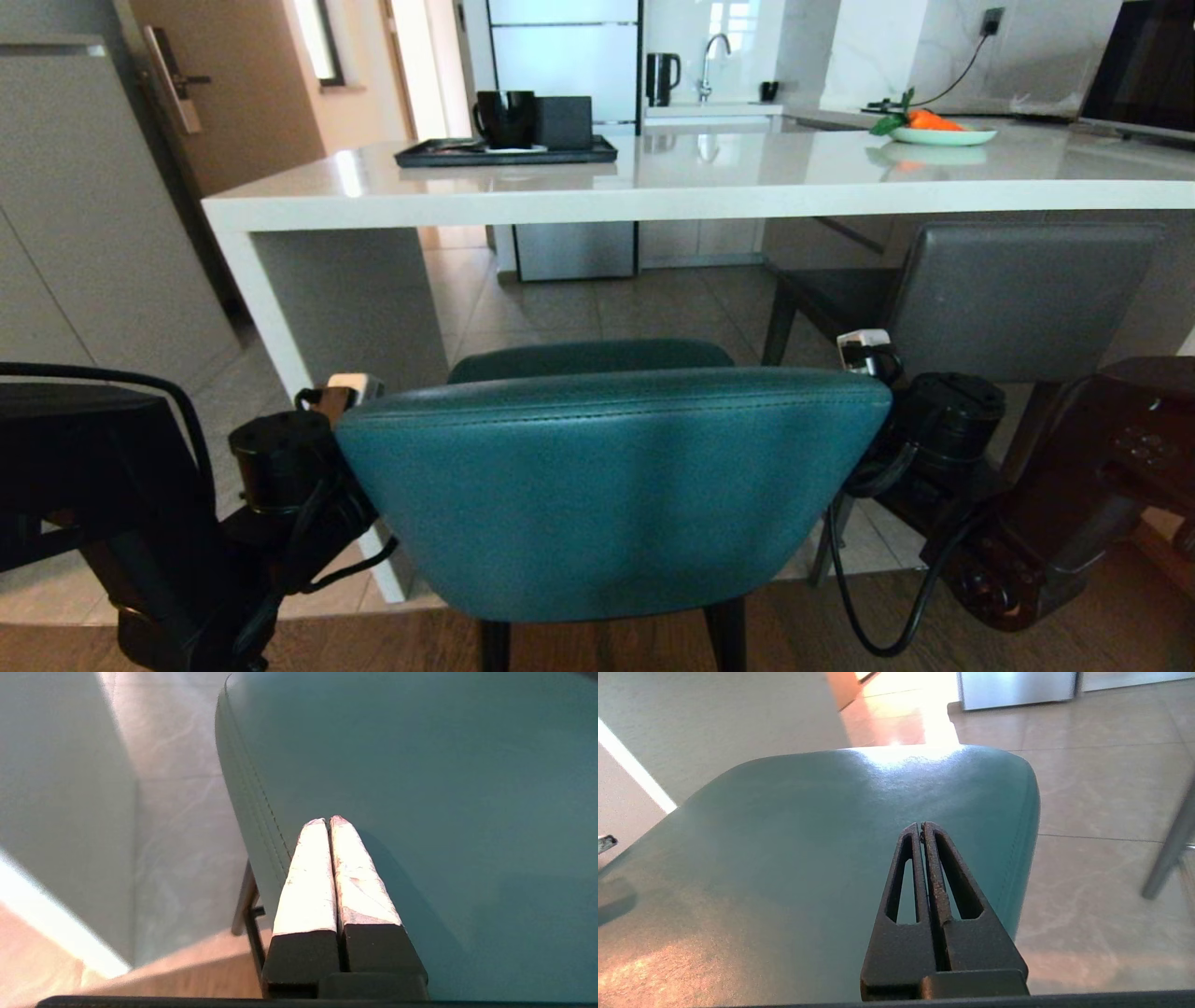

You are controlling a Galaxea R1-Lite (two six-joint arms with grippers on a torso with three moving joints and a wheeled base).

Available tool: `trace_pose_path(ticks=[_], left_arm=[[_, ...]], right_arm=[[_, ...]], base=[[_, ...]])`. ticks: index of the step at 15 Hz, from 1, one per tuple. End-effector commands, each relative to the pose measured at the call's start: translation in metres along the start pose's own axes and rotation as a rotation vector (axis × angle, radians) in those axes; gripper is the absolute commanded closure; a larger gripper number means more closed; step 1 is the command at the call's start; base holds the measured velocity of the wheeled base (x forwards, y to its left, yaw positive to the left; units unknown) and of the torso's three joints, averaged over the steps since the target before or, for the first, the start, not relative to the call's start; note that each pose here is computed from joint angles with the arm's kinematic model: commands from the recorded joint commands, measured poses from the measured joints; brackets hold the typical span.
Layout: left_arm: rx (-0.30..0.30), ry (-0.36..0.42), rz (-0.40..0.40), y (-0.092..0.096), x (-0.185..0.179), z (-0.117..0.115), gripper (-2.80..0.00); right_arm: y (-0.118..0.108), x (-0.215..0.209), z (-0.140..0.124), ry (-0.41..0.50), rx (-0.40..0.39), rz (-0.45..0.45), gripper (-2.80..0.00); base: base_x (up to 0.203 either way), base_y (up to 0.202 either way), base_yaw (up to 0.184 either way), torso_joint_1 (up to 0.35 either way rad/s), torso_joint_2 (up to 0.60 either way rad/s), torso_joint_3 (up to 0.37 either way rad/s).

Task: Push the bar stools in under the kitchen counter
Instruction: Pull the blue chair out from under the dining table

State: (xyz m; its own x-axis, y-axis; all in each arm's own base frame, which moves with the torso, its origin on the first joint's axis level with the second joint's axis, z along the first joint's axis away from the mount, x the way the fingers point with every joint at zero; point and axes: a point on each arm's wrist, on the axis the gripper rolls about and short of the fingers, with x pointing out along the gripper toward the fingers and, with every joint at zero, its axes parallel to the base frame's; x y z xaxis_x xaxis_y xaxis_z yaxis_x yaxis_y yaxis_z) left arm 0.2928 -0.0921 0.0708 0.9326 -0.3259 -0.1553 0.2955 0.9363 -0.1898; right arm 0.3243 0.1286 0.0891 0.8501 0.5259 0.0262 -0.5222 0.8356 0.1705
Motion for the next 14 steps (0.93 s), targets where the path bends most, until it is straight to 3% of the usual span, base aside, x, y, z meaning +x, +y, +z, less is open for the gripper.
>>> trace_pose_path(ticks=[1,8,14], left_arm=[[-0.006,-0.037,0.004,0.003,-0.008,0.01,0.0],[-0.018,-0.016,-0.049,-0.017,0.011,-0.002,0.0],[-0.026,0.011,0.006,-0.004,-0.034,0.005,0.0]], right_arm=[[0.005,0.001,0.0,-0.006,0.002,0.017,0.0],[0.013,-0.045,0.0,0.077,0.057,-0.033,0.0],[0.018,-0.03,-0.012,0.097,0.059,-0.003,0.0]], base=[[0.0,0.0,0.0,0.0,0.0,0.0],[0.0,0.0,0.0,0.0,0.0,0.0],[0.0,0.0,0.0,0.0,0.0,0.0]])
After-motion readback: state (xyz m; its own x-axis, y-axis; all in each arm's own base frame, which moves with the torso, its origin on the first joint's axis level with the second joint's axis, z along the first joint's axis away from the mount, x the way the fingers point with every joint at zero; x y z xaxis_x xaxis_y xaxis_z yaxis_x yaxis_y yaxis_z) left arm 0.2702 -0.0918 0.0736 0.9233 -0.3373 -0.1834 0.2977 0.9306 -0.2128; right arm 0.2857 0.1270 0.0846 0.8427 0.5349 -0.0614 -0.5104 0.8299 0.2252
